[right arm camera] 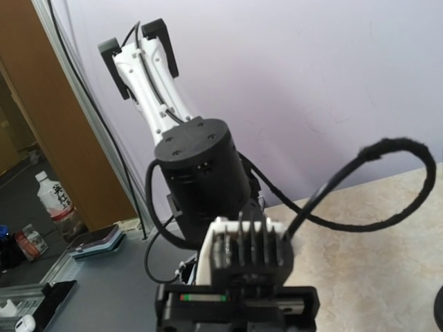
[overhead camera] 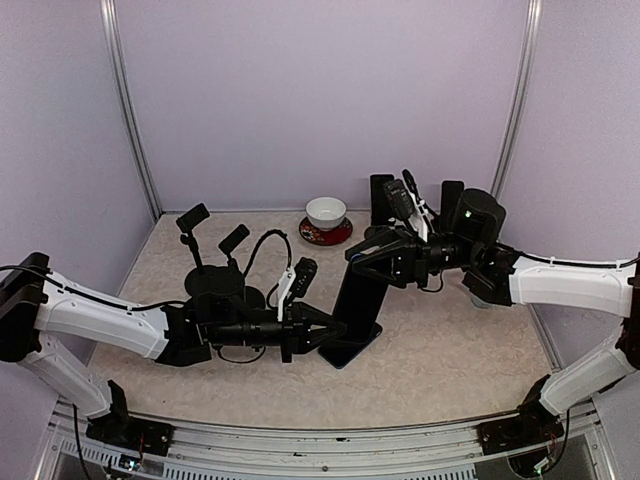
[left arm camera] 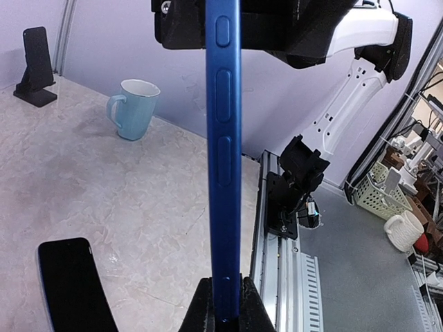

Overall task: Place the phone on the phone stand
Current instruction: Pass from the right arm to the left, then pass from the left arm to the right

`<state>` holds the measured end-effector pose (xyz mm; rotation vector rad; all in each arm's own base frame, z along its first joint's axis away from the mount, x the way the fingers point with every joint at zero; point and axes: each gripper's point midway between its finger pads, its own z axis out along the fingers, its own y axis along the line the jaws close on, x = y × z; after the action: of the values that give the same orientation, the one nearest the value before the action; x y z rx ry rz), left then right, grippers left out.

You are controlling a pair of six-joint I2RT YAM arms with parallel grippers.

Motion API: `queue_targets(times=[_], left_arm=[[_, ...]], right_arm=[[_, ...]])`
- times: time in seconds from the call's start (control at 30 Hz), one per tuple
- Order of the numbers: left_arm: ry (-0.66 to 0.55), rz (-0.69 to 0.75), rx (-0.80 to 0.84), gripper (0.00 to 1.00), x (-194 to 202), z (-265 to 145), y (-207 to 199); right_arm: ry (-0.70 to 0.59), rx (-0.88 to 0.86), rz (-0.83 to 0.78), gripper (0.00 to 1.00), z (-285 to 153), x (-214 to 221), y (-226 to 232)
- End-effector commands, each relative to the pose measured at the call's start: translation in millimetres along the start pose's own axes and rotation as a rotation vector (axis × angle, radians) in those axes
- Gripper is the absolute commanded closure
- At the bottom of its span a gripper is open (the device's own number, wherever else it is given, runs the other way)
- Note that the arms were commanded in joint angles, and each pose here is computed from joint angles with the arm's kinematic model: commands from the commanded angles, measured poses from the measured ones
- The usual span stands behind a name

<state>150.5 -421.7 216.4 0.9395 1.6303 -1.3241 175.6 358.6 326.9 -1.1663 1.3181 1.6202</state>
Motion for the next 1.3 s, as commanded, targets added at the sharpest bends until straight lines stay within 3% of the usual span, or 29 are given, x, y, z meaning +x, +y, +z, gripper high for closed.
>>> queue_targets(times=[0.0, 0.2, 0.8, 0.9, 1.07, 1.27], left_arm=[[-0.094, 0.022, 0.009, 1.0, -27, -3, -4], [-0.092, 0.036, 0.018, 1.0, -27, -3, -9], [-0.084, 0.094, -0.011, 1.0, -24, -3, -16], [-0.09, 0.092, -0.015, 1.0, -26, -6, -17], [-0.09, 0.092, -0.002, 1.0, -26, -6, -20], [-0.085, 0.085, -0.009, 1.0, -23, -5, -18]], right_arm=[[0.01, -0.045, 0.023, 0.6, 9, 12, 5], [0.025, -0.046, 0.04, 0.59, 15, 19, 2], [-0.004, -0.027, 0.078, 0.39, 8, 10, 0], [-0.007, -0.051, 0.084, 0.33, 4, 11, 3], [-0.036, 0.019, 0.06, 0.14, -12, 7, -9], [-0.036, -0.01, 0.051, 0.17, -14, 4, -4]])
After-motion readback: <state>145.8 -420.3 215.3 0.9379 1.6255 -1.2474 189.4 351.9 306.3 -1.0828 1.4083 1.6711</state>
